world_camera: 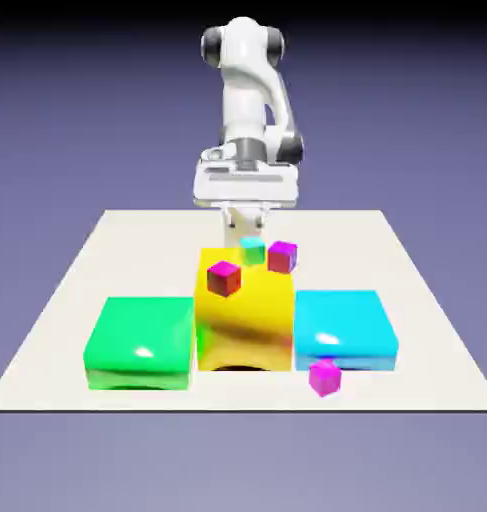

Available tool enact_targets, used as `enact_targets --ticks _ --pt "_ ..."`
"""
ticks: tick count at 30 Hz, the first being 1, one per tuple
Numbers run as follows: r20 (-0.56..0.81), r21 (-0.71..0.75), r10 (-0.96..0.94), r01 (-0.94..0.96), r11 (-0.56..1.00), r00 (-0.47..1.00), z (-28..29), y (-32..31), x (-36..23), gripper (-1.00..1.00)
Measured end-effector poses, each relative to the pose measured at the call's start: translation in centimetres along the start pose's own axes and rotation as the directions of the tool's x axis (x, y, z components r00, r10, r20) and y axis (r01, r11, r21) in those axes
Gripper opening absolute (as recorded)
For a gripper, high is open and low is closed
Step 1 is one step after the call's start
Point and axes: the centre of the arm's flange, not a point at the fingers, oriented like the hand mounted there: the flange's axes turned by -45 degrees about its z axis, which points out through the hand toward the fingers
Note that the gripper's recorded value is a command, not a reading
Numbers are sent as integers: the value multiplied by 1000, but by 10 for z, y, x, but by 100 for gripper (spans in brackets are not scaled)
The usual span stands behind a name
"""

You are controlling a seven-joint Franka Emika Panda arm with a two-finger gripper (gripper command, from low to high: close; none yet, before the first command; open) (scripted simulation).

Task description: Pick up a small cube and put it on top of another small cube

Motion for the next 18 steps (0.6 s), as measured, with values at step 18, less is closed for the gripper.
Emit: enact_targets --ticks 18 --pt "618 158 -272 222 962 738 189 -120 -14 0"
